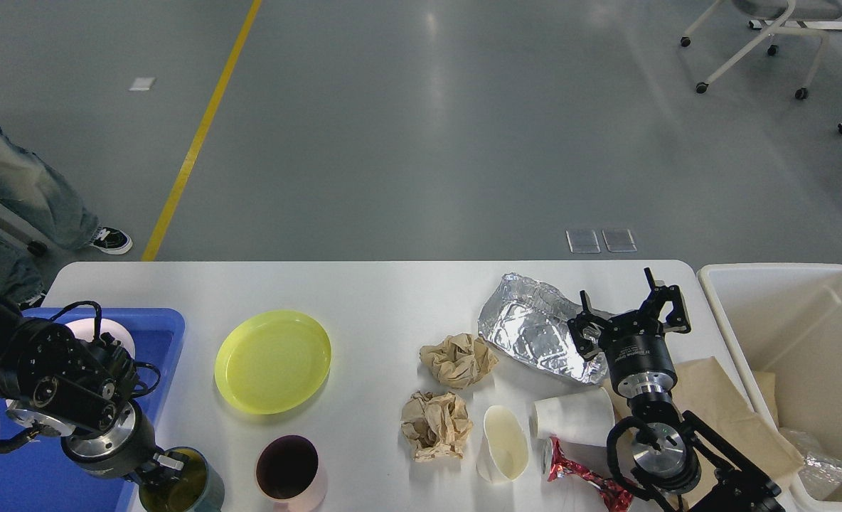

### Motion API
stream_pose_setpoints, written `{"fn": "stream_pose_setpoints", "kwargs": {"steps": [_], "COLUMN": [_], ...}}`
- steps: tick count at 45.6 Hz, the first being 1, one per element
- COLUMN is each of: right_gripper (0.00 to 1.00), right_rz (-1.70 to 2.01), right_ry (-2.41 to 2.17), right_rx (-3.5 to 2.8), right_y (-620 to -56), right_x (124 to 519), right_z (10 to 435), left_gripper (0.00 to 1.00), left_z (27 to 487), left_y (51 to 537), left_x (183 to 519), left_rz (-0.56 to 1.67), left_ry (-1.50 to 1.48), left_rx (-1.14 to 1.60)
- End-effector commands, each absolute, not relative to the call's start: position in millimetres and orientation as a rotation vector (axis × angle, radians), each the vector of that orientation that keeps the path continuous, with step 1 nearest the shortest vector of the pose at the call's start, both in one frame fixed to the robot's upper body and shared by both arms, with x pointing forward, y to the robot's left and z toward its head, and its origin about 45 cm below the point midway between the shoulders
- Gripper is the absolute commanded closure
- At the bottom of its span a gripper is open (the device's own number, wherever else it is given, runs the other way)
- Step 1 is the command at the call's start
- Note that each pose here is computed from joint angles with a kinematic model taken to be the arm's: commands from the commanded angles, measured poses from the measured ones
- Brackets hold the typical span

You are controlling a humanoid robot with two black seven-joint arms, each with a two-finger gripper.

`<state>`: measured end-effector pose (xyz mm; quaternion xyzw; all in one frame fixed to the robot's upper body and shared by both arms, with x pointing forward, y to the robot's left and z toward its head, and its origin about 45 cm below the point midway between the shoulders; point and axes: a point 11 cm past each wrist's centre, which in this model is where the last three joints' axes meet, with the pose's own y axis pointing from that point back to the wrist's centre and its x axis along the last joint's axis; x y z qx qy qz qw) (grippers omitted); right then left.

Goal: Tidy desktop
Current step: 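Lift the olive-green cup and carry it over the blue tray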

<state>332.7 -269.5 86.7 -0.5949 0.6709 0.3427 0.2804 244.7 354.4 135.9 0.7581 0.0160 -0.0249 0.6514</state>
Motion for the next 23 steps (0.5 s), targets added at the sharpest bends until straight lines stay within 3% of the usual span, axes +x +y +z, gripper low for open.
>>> {"fn": "stream_pose_setpoints", "kwargs": {"steps": [1, 15, 23], "right_gripper": [0.00, 0.00, 0.00], "right_rz": [0.918, 0.919, 0.919], "right_ry": [1.799, 1.800, 1.800], "right_rx": [-1.595, -1.594, -1.594], "right_y": [-269.6, -269.9, -269.9], "right_x": [332.7, 332.6, 332.6], "right_z": [86.7, 86.2, 86.2], "left_gripper": [1.00, 1.00, 1.00], "left_z": [147.8, 226.8, 301.0], "left_y": [355.9, 359.6, 349.6], "left_x": [251.0, 277.1, 290.6], "left_rz": [-0.053, -0.050, -0.015], "left_ry": [0.045, 0.137, 0.199], "left_rx": [1.721, 1.735, 1.718]}}
